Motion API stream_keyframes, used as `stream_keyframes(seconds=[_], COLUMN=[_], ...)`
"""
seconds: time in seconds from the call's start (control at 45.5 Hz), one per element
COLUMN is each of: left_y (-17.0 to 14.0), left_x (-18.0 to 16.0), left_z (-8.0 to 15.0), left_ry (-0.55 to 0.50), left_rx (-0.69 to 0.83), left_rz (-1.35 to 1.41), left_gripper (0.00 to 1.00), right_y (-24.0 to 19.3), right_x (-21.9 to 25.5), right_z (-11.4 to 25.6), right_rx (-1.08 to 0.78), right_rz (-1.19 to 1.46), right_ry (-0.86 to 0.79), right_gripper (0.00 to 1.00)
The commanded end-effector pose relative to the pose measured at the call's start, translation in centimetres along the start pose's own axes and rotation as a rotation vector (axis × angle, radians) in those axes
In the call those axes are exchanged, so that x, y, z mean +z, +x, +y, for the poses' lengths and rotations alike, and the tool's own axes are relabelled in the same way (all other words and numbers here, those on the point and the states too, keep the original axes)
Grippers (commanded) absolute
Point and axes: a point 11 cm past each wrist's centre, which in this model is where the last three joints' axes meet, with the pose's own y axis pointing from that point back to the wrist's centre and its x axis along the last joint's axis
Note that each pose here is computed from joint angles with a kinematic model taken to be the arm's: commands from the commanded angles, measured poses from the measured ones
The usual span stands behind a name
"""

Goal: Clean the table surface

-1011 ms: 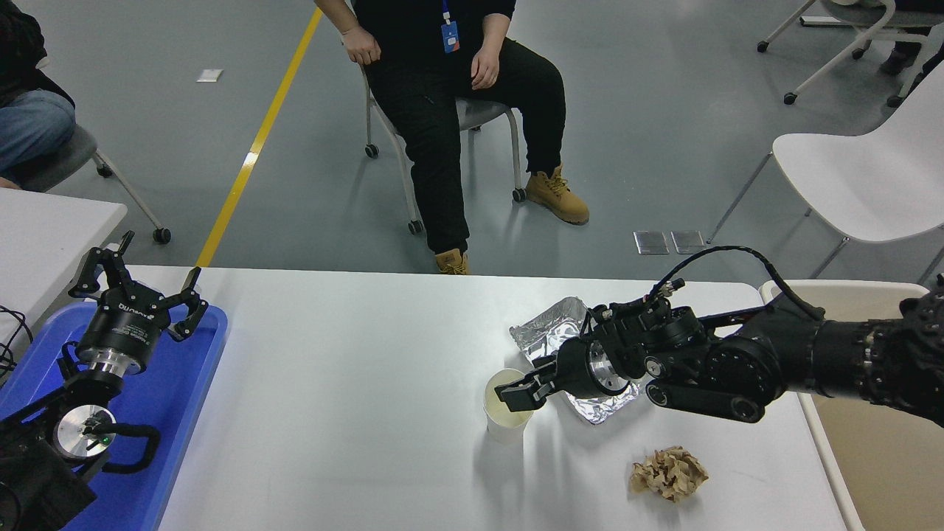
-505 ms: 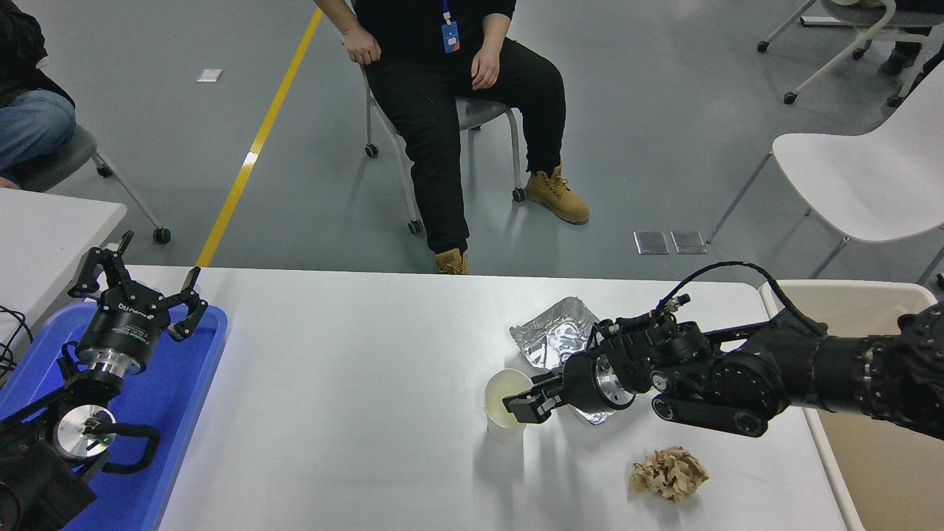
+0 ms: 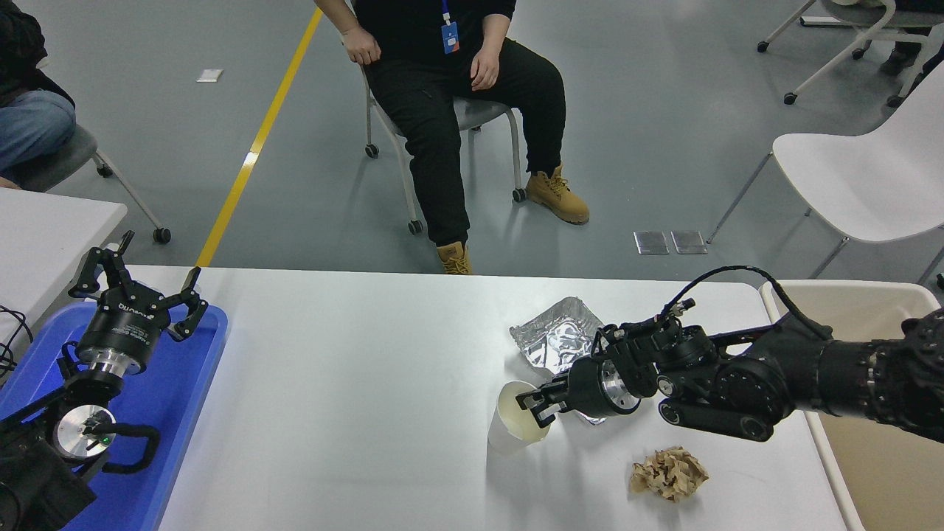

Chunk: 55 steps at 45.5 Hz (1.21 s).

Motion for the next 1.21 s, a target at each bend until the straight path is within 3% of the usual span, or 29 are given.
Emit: stream_keyframes(seconds=[0.0,0.374,0.615,1.187], left_y=[0.0,0.0,0.0,0.0], left_x=[0.0,0.0,0.0,0.0], left_z=[0.0,0.0,0.0,0.0], left_ry=[-0.001,-0.001,-0.001,-0.001], left_rx=[0.000,0.000,0.000,0.000], left_rz=[0.000,0.000,0.000,0.000], left_gripper=[1.00,1.00,1.00,1.00], right_y=[-0.3,2.9,8.3,15.6], right_x=[0.0,1.5,3.4,6.2], right_z=[0.1,2.0,6.4,17.7], right_rx=[-0.007,0.090,0.247,0.439], right_rz=[0.005,-0.031,-0.171,-0.419], right_ry=[0.008,-0.003,-0.008,0.048], right_gripper=[0.00,0.00,0.00,0.00])
